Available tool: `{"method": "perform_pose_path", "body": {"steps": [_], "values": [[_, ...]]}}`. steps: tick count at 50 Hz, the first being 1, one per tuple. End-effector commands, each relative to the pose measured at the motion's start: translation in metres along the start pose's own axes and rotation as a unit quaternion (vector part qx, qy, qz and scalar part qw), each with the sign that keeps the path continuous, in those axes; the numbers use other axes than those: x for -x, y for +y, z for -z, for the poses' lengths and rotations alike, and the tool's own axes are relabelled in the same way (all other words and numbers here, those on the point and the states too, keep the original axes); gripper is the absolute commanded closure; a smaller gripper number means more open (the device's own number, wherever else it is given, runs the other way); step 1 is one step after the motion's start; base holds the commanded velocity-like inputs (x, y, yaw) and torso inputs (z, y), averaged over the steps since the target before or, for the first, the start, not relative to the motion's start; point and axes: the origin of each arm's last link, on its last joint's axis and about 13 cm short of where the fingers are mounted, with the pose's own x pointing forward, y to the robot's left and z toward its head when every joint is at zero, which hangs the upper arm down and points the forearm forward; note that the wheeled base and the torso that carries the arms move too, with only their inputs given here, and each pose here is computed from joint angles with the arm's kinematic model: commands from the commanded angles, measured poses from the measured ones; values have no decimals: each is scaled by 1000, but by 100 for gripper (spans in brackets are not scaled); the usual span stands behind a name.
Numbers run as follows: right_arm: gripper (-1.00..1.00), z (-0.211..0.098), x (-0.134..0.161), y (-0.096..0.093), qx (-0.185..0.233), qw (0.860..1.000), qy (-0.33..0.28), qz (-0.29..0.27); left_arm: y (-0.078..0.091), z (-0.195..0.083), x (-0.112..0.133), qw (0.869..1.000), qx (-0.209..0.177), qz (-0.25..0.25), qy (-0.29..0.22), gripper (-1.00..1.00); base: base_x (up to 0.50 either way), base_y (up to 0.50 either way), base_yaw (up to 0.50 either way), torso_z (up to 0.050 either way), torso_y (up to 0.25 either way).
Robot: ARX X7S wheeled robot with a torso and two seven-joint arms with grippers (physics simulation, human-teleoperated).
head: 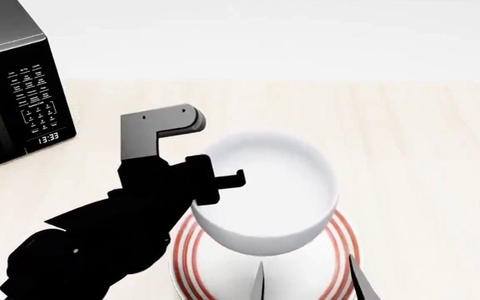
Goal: Pick up the white bowl and put it on the plate.
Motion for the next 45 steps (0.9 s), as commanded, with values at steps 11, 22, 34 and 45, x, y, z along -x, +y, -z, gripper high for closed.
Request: {"method": "perform_pose_path", "body": {"steps": [11,22,34,45], "values": [[-100,1,-4,-2,2,1000,-6,1,-10,4,-4,999,22,28,-10,100,0,0,0,0,0],[-100,1,-4,-2,2,1000,-5,1,-9,9,-6,999,27,26,-7,100,0,0,0,0,1],[-100,2,-3,-1,2,1000,-5,0,-7,14,-8,999,34,24,-8,100,0,0,0,0,0],[-100,1,-4,-2,2,1000,-6,1,-6,18,-9,999,40,22,-9,100,0,0,0,0,1]]}}
